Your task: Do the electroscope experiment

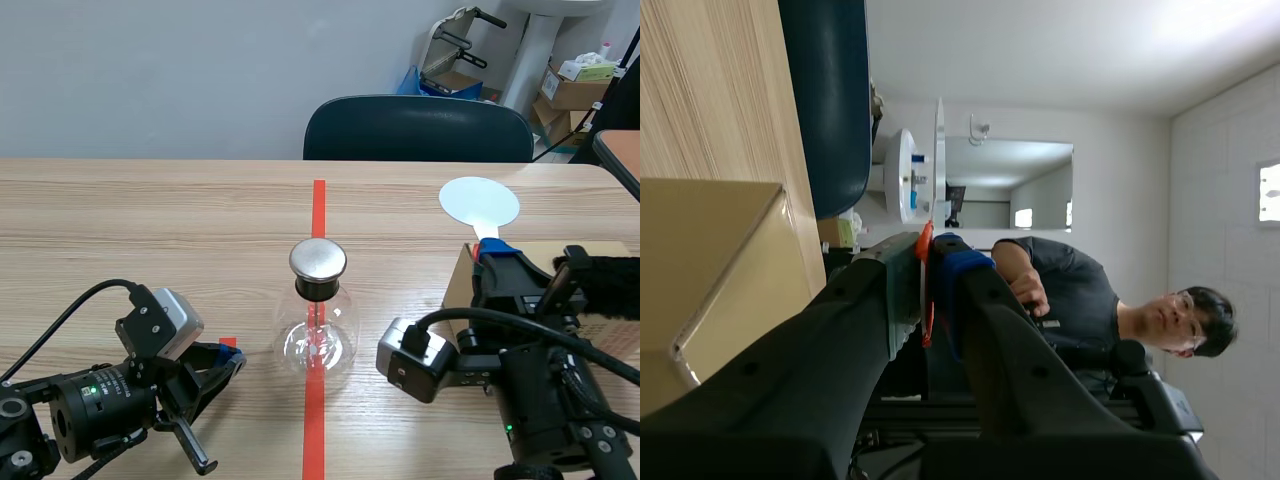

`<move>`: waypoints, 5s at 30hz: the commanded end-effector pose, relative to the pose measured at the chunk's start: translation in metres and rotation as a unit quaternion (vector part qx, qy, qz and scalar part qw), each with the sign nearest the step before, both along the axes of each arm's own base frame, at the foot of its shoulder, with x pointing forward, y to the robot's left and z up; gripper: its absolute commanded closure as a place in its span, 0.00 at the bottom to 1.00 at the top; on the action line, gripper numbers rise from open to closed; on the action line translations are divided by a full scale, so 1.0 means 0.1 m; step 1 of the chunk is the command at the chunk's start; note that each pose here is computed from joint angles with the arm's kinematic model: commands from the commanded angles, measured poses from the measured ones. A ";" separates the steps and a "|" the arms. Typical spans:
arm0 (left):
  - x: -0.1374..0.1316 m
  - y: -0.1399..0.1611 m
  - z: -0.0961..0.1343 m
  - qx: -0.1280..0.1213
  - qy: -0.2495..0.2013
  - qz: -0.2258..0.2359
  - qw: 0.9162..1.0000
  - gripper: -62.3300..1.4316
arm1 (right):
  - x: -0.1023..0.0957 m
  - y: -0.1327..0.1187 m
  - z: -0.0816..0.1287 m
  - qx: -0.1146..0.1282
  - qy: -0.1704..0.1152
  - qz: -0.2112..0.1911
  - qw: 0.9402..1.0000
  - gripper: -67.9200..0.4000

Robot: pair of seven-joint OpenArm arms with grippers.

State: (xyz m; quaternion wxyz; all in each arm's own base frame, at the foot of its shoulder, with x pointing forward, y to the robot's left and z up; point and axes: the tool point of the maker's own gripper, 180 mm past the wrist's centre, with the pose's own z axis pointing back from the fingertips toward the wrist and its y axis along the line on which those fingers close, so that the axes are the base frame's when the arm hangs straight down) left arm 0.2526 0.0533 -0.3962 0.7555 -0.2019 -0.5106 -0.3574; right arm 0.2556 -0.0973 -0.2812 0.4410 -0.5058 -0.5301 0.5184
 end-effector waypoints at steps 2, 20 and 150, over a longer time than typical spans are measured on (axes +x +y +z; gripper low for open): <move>0.01 -0.07 0.09 -0.015 -0.010 -0.005 1.000 0.91 | 0.04 -0.05 0.07 0.001 -0.014 -0.007 1.000 0.98; 0.01 -0.07 0.09 -0.014 -0.010 -0.005 1.000 0.91 | 0.04 -0.05 0.07 0.001 -0.014 -0.009 1.000 0.98; -1.23 -0.04 1.57 -0.167 -0.018 -0.268 0.949 0.46 | -0.51 -1.67 -0.58 -0.017 0.056 0.007 0.998 0.98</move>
